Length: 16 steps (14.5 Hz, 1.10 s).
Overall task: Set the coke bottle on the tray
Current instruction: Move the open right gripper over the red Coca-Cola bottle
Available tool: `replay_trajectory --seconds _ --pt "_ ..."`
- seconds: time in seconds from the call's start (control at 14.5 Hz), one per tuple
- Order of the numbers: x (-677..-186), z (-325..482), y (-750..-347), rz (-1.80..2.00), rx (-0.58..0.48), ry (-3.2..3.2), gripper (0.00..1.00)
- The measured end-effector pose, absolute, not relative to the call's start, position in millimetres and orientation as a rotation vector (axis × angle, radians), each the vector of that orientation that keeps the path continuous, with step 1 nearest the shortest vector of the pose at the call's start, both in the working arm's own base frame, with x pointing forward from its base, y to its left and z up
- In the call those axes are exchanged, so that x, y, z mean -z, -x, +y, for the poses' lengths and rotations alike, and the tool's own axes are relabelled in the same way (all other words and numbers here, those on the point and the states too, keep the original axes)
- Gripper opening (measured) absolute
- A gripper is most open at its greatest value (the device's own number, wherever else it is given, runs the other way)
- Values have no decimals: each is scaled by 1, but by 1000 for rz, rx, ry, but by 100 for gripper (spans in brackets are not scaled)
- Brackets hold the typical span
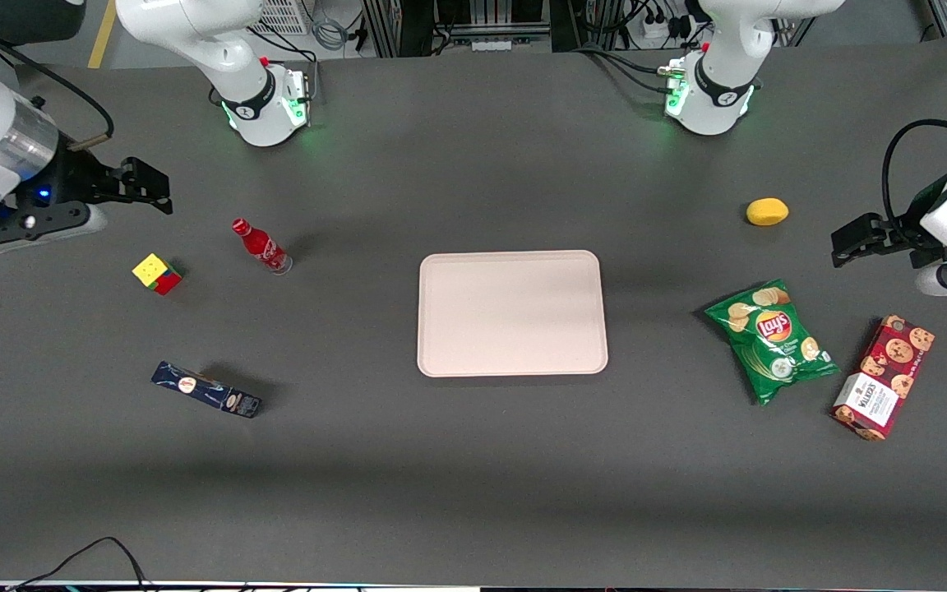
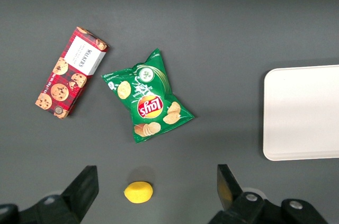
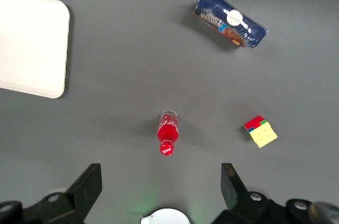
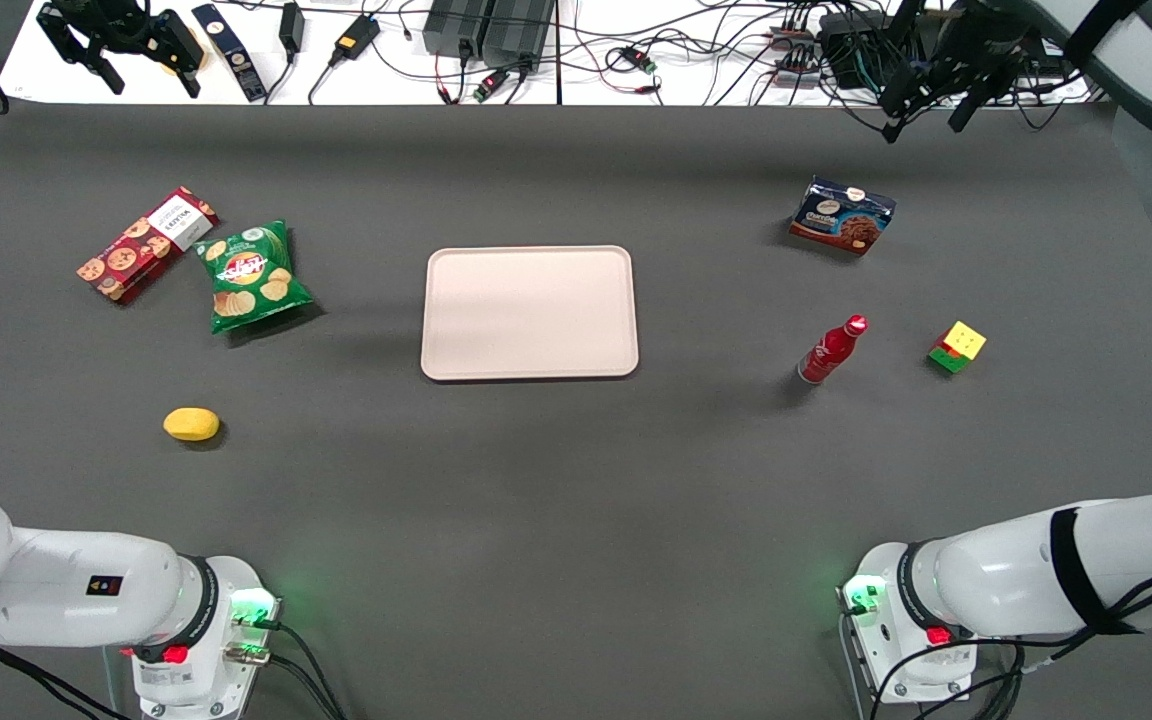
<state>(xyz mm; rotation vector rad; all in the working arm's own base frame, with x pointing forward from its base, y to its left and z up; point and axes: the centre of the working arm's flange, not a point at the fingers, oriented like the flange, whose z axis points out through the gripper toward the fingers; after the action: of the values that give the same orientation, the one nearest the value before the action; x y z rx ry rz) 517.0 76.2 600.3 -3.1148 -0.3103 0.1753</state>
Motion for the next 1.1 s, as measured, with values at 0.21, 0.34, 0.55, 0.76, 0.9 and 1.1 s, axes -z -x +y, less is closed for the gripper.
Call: replay_trajectory --seconds 0.21,0.34,0.55,0.76,0.9,1.1 --pt "-570 79 -511 -319 -207 3110 100" --pt "-541 78 -501 -319 -192 3109 100" --pt "-494 75 -477 -321 -158 3106 100" --pt "-458 72 -455 -321 -163 3104 100" --pt "-435 70 -445 -320 -132 3104 100" --pt "-401 68 -426 -319 -92 3104 100"
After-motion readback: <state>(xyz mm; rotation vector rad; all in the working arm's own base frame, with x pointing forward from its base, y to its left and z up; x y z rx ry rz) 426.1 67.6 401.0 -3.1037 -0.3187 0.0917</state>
